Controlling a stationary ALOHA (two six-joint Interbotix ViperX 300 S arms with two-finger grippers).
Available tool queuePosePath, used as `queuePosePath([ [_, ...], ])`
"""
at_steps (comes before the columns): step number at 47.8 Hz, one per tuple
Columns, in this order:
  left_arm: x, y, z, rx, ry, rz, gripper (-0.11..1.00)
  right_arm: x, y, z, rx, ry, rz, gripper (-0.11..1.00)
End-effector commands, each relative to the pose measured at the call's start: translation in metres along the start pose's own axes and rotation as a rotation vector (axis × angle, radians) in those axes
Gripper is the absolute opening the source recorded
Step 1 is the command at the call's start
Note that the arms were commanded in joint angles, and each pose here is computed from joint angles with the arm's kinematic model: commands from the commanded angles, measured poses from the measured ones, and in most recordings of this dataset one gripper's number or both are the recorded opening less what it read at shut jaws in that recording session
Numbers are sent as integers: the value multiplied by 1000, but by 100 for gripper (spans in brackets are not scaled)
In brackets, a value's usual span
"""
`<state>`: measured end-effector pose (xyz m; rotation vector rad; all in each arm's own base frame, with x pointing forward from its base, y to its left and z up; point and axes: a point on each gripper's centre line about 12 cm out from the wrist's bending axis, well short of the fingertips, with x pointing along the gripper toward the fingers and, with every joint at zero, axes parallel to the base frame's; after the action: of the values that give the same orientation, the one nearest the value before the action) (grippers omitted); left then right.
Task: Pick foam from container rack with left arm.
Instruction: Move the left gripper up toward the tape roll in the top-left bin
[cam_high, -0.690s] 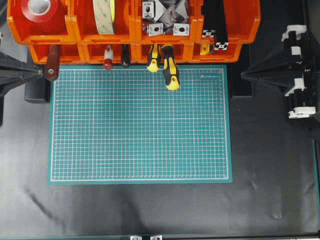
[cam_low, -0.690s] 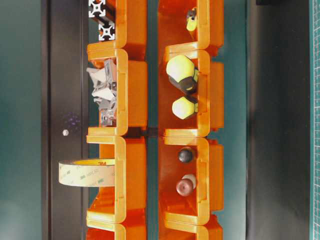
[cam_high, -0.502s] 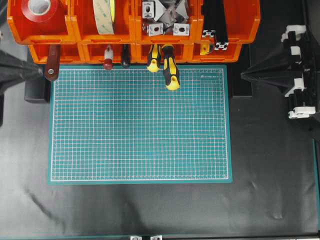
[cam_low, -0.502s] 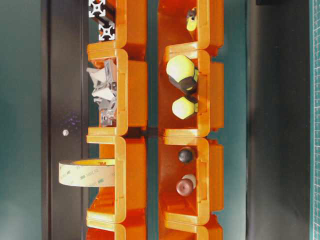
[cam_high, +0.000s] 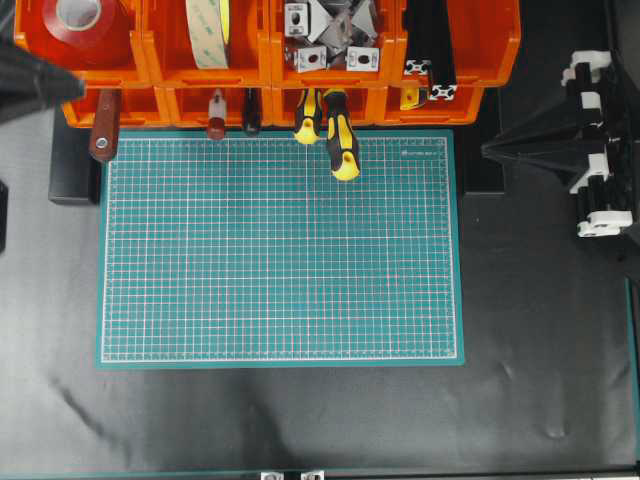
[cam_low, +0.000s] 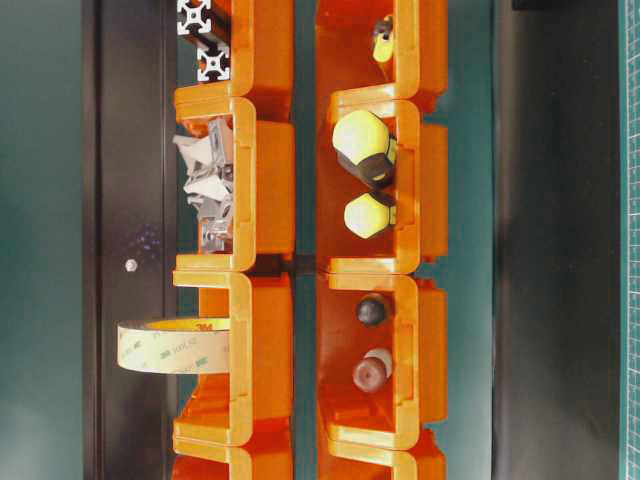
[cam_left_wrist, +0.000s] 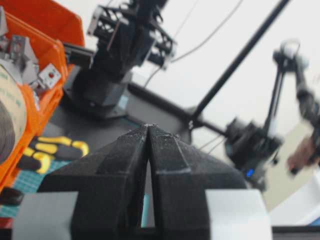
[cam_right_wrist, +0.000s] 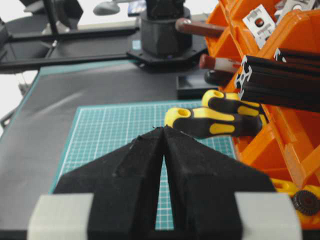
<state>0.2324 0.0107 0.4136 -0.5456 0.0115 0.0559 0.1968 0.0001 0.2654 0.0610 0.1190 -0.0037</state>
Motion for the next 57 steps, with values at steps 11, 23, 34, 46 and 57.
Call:
queuePosePath([
  [11,14,-11,39,-239,33,89,0,2,1,17,3,-66,5,0],
  [23,21,-9,50,-284,40,138,3,1,2,17,1,-69,7,0],
  [34,35,4,46,-352,77,218,31,1,5,17,2,-68,22,0],
  [46,47,21,50,-463,54,286,90,1,6,17,-1,-67,31,0],
  [57,48,35,44,-479,64,339,89,-1,8,20,-1,-81,39,0],
])
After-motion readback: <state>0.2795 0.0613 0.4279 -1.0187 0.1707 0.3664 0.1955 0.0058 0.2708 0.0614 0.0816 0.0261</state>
